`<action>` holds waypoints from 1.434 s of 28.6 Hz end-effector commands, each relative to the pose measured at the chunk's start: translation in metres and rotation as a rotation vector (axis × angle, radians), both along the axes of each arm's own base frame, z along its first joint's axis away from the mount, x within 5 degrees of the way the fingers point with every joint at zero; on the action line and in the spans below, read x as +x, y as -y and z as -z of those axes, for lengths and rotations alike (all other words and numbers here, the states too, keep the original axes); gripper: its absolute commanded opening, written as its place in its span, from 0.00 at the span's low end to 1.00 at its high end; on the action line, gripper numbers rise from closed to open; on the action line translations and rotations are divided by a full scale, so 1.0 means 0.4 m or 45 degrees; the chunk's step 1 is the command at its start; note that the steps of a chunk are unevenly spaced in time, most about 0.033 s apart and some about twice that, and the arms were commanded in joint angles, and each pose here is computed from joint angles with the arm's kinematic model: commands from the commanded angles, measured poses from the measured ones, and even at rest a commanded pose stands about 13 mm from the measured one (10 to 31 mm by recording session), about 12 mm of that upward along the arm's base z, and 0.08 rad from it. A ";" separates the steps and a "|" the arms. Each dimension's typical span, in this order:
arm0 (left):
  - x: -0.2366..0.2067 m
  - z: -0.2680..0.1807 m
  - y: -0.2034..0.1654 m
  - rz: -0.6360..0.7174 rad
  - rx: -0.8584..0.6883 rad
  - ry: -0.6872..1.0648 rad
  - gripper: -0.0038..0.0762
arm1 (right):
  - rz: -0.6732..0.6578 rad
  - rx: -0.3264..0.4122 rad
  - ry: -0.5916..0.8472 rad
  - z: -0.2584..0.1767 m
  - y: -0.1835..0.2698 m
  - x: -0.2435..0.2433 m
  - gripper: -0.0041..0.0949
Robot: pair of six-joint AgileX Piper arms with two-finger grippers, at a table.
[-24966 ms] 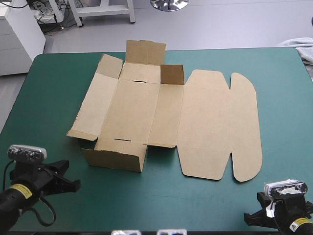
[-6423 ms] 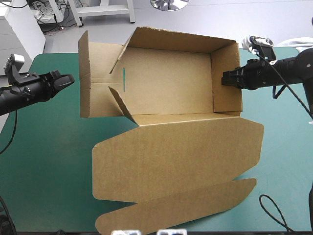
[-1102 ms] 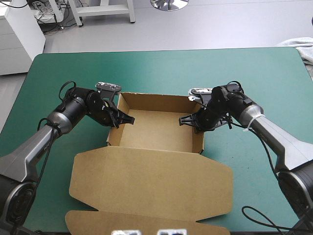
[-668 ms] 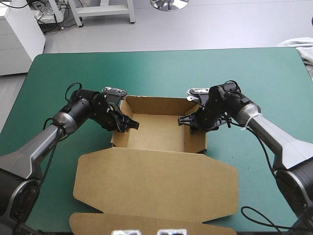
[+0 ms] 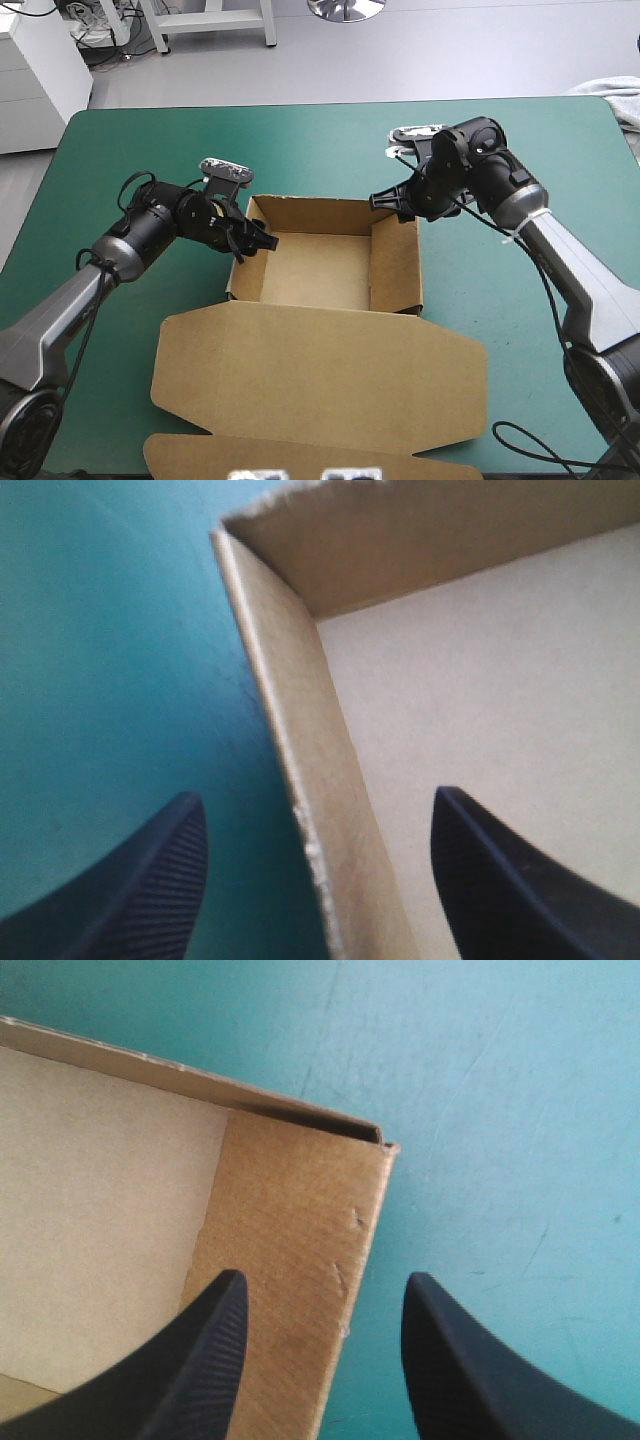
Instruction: Fold the box
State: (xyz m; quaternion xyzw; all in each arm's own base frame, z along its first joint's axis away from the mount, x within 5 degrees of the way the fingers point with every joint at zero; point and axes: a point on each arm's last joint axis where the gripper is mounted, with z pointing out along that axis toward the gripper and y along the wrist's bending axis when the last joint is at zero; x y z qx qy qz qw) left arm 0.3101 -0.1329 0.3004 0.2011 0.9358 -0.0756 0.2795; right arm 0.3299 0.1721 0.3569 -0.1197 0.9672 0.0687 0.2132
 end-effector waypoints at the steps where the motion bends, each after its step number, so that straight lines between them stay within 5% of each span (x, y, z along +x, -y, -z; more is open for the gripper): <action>1: -0.033 -0.128 -0.016 0.006 -0.075 0.290 0.63 | -0.065 -0.007 0.165 -0.114 0.022 -0.023 0.49; 8: -0.165 -0.323 -0.073 -0.005 -0.236 0.704 0.56 | -0.028 0.070 0.265 -0.194 0.037 -0.049 0.48; 15: -0.335 -0.421 -0.144 -0.004 -0.286 0.822 0.27 | -0.027 0.116 0.253 -0.201 0.033 -0.057 0.48; 21: -0.464 -0.425 -0.197 0.007 -0.230 0.691 0.04 | 0.003 0.094 0.179 -0.158 0.033 -0.053 0.48; 29: -0.570 -0.381 -0.239 -0.020 -0.153 0.388 0.04 | 0.002 0.003 -0.006 -0.024 0.031 -0.051 0.48; 41: -0.676 -0.174 -0.284 -0.110 -0.162 0.225 0.04 | 0.004 0.044 -0.152 0.112 0.001 -0.031 0.46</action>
